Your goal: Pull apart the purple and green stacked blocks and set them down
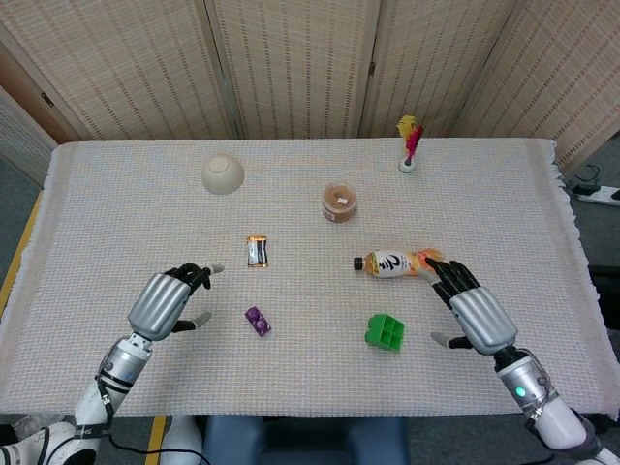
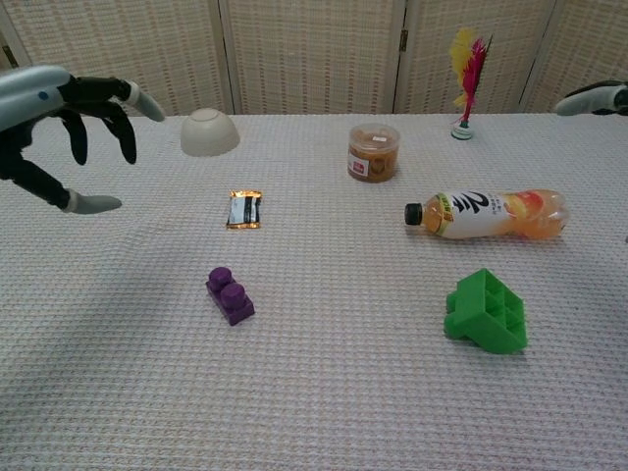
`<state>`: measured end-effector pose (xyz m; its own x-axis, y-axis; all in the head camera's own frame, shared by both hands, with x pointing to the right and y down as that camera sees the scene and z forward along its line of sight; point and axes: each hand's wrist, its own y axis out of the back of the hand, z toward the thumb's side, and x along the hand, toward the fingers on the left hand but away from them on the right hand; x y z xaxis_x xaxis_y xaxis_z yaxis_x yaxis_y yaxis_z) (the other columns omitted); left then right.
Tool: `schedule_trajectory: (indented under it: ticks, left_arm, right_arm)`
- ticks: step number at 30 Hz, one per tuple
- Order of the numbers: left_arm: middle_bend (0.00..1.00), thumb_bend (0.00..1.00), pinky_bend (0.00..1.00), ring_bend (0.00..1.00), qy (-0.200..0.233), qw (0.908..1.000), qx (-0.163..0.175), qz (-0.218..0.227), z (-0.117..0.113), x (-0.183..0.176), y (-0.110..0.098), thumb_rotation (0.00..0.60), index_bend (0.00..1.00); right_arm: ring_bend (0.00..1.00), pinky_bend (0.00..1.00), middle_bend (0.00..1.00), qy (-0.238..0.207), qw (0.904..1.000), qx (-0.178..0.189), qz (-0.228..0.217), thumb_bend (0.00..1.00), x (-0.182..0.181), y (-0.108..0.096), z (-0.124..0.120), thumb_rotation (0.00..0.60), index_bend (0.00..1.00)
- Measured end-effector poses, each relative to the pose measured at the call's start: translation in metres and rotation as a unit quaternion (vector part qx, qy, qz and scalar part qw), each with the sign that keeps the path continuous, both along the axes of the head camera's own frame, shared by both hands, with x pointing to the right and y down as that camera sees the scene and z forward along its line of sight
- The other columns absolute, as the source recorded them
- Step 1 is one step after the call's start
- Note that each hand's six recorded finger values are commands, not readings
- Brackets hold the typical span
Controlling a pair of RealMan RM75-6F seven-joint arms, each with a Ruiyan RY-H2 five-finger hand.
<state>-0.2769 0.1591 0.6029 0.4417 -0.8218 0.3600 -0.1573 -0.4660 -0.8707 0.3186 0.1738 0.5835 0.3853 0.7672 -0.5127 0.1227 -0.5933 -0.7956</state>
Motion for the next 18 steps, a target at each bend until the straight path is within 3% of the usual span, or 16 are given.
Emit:
schedule_trajectory:
  ticks: [3,8,14,18]
  left_arm:
    - [0.04,0.26,0.01,0.00,-0.054,0.9977,0.041,0.006,-0.014,-0.023,0.011,0.600,0.17]
    - [0.01,0.26,0.00,0.00,-0.153,0.9830,0.095,-0.033,-0.035,-0.082,0.047,0.600,0.12]
    - [0.00,0.26,0.00,0.00,-0.216,0.9638,0.094,-0.125,-0.047,-0.140,0.083,0.600,0.10]
    - [0.00,0.26,0.00,0.00,-0.211,0.9631,0.067,-0.153,-0.043,-0.154,0.094,0.600,0.10]
  right_arm:
    - [0.00,0.00,0.00,0.040,0.9990,0.007,0.018,0.24,0.019,0.012,-0.005,0.600,0.00]
    - [0.00,0.00,0.00,0.084,0.9940,0.038,0.059,0.24,0.044,0.021,-0.012,0.600,0.00]
    - [0.00,0.00,0.00,0.110,0.9871,0.070,0.093,0.24,0.067,0.041,-0.007,0.600,0.00]
    - [0.00,0.00,0.00,0.111,0.9872,0.067,0.092,0.24,0.076,0.047,0.000,0.600,0.00]
